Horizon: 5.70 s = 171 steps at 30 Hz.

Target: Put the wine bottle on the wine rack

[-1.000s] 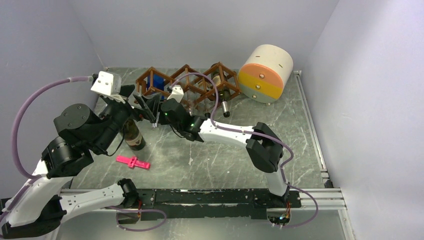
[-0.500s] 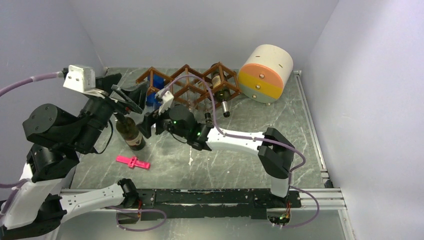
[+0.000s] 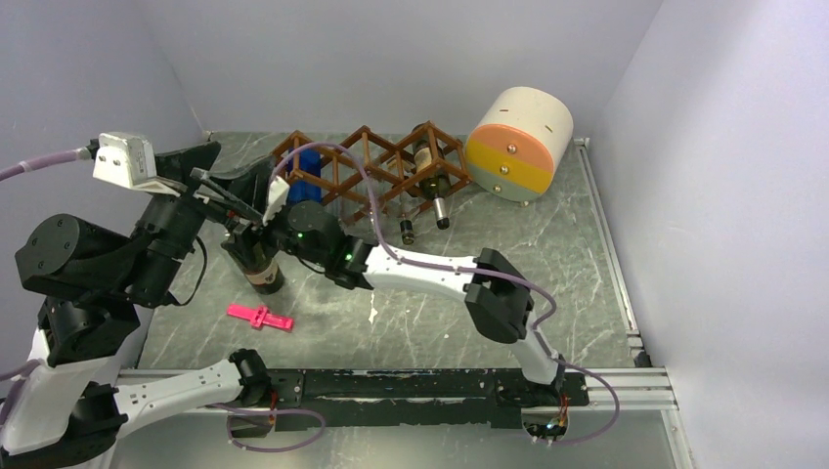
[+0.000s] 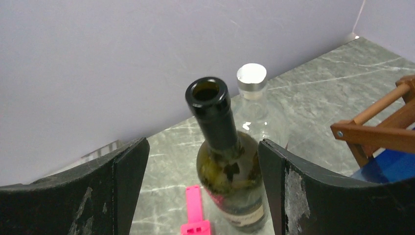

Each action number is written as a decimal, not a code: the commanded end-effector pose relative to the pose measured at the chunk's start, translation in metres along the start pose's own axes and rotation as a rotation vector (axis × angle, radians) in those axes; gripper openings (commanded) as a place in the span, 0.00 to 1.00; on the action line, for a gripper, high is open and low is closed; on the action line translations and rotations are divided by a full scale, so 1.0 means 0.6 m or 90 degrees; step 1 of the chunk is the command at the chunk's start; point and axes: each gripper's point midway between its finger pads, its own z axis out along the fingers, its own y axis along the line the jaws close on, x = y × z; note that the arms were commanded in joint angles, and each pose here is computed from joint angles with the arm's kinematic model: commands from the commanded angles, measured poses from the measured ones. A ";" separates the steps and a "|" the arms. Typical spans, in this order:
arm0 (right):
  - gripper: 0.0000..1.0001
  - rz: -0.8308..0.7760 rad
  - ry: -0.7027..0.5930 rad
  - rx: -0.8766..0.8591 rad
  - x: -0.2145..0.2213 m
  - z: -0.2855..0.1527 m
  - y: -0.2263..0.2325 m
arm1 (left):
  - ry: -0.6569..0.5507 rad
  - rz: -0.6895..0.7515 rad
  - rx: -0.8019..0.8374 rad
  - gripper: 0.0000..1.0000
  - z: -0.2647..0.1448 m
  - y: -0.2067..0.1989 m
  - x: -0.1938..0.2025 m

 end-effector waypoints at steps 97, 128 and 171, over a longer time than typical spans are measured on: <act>0.00 0.011 -0.212 0.138 -0.263 -0.567 -0.039 | 0.255 -0.039 0.537 0.99 -0.102 -0.215 0.586; 0.74 0.079 -0.118 0.107 -0.244 -0.608 -0.016 | 0.041 0.164 0.544 0.07 -0.007 -0.238 0.489; 0.74 0.000 0.078 0.386 -0.254 -0.576 -0.111 | -0.157 1.012 0.386 0.07 0.241 -0.057 0.328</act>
